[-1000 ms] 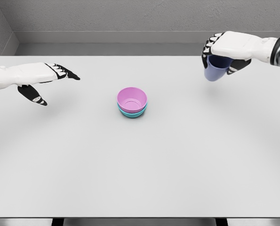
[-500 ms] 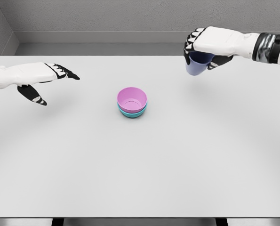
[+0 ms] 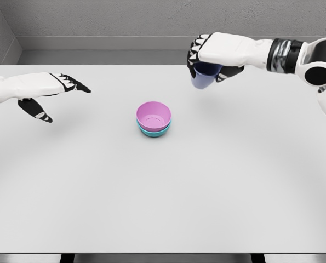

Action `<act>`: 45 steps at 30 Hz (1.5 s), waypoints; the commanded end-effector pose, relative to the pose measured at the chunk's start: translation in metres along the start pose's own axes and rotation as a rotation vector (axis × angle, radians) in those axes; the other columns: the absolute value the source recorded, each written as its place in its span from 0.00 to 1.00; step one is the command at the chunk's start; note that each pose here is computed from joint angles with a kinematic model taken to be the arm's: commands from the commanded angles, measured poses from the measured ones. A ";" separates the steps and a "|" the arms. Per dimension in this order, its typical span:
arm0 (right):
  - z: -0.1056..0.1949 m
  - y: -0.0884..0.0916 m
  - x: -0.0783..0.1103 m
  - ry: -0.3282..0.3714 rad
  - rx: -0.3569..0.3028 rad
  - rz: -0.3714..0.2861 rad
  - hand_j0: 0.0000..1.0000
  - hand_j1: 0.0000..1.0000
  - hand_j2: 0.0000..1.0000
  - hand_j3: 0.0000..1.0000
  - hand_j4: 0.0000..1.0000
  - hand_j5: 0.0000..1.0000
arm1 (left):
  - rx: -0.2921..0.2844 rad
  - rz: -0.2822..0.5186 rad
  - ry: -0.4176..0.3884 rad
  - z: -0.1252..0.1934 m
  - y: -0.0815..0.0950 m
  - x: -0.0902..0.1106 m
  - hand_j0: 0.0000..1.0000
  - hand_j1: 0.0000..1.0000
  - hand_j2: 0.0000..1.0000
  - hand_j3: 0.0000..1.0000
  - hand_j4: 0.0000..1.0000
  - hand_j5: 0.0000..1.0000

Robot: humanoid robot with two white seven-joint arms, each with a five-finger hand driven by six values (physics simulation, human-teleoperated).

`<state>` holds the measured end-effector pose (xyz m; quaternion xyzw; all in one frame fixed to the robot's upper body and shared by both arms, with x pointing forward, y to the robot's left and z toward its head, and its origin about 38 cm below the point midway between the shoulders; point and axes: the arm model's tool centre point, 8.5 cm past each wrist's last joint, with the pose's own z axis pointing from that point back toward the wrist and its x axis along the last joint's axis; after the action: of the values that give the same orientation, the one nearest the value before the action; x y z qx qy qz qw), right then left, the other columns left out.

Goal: Stacking bowl and cup with both arms

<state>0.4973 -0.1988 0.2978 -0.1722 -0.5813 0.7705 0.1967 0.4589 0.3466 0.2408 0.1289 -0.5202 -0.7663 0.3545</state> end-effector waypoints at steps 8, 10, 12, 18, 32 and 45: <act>-0.026 -0.006 0.023 -0.075 -0.009 0.015 0.40 0.40 0.40 0.40 0.40 0.40 | 0.002 0.003 0.006 0.003 0.001 -0.001 1.00 1.00 1.00 1.00 1.00 1.00; -0.028 -0.006 0.029 -0.091 -0.005 0.027 0.40 0.40 0.40 0.40 0.40 0.40 | 0.002 0.003 0.006 0.003 0.001 -0.001 1.00 1.00 1.00 1.00 1.00 1.00; -0.034 -0.006 0.041 -0.124 0.006 0.050 0.40 0.40 0.40 0.40 0.40 0.40 | 0.002 0.003 0.006 0.003 0.001 -0.001 1.00 1.00 1.00 1.00 1.00 1.00; -0.047 -0.007 0.061 -0.180 0.007 0.070 0.38 0.38 0.38 0.38 0.38 0.38 | 0.000 0.004 0.005 0.002 0.000 -0.001 1.00 1.00 1.00 1.00 1.00 1.00; -0.061 0.000 0.088 -0.255 0.030 0.098 0.38 0.38 0.38 0.38 0.38 0.38 | 0.000 0.004 0.005 0.002 0.000 -0.001 1.00 1.00 1.00 1.00 1.00 1.00; -0.066 0.010 0.097 -0.281 0.055 0.098 0.38 0.38 0.38 0.38 0.38 0.38 | 0.000 0.003 0.004 0.002 0.000 -0.001 1.00 1.00 1.00 1.00 1.00 1.00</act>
<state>0.4454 -0.0987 0.2687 -0.0882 -0.5725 0.8114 0.0786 0.4582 0.3482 0.2408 0.1299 -0.5177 -0.7675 0.3550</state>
